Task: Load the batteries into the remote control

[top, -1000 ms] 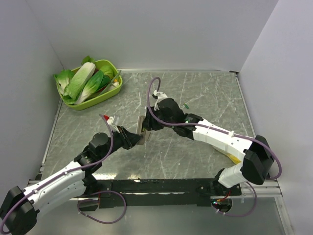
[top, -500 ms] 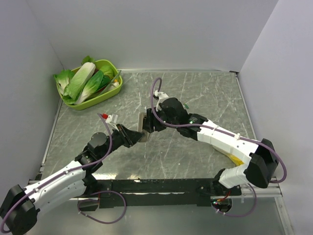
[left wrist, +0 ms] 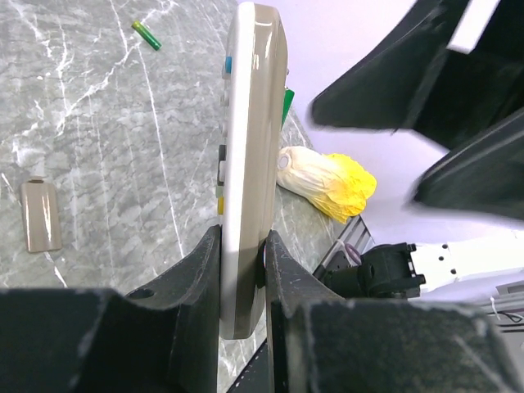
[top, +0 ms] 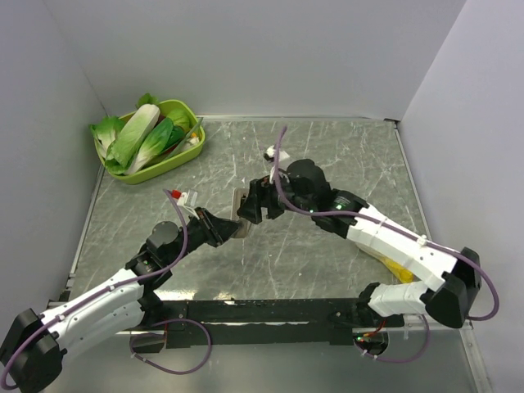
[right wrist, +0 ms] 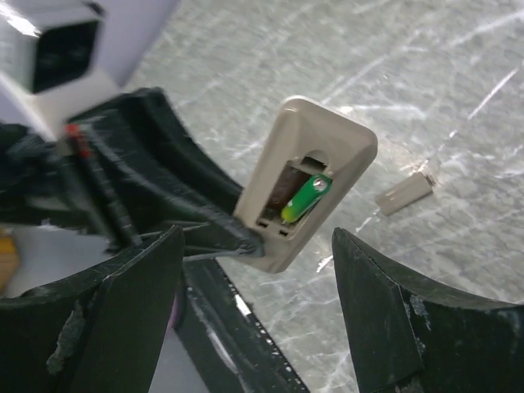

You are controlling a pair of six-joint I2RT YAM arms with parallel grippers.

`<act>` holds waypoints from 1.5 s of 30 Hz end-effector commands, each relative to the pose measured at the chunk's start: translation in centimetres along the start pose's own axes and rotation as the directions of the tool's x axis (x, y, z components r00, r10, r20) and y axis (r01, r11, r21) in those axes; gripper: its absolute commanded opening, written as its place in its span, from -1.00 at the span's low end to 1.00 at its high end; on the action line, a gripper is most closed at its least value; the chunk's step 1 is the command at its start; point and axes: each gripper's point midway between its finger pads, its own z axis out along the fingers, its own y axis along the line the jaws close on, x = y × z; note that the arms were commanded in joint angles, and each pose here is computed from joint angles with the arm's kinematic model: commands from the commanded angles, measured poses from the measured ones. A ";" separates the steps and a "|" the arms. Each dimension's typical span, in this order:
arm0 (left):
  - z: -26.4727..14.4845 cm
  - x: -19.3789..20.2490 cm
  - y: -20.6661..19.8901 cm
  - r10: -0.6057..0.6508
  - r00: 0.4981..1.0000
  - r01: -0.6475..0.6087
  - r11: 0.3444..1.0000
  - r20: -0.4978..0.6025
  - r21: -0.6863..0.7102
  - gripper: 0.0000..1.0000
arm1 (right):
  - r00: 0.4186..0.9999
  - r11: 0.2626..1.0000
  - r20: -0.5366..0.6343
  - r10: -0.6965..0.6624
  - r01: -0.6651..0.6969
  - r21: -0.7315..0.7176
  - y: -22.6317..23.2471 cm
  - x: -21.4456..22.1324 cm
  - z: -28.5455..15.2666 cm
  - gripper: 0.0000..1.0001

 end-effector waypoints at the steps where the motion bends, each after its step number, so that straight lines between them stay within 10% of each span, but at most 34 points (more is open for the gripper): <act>1: -0.1 -1.9 -2.6 0.002 0.998 -0.007 0.995 0.056 0.100 -0.97 | 0.991 0.995 0.128 0.046 -0.035 -0.091 1.6 -4.1 -3.2 0.62; 24: -1.6 -4.0 -9.5 0.024 0.997 -0.050 0.923 0.073 0.382 -0.97 | 0.915 0.844 0.206 0.346 -0.208 -0.495 0.9 -5.3 -3.8 0.59; 45: -0.2 -3.5 -5.6 -0.055 0.997 0.040 0.973 0.063 0.226 -0.97 | 0.936 0.934 0.269 0.228 -0.133 -0.331 -0.3 -6.2 -4.3 0.55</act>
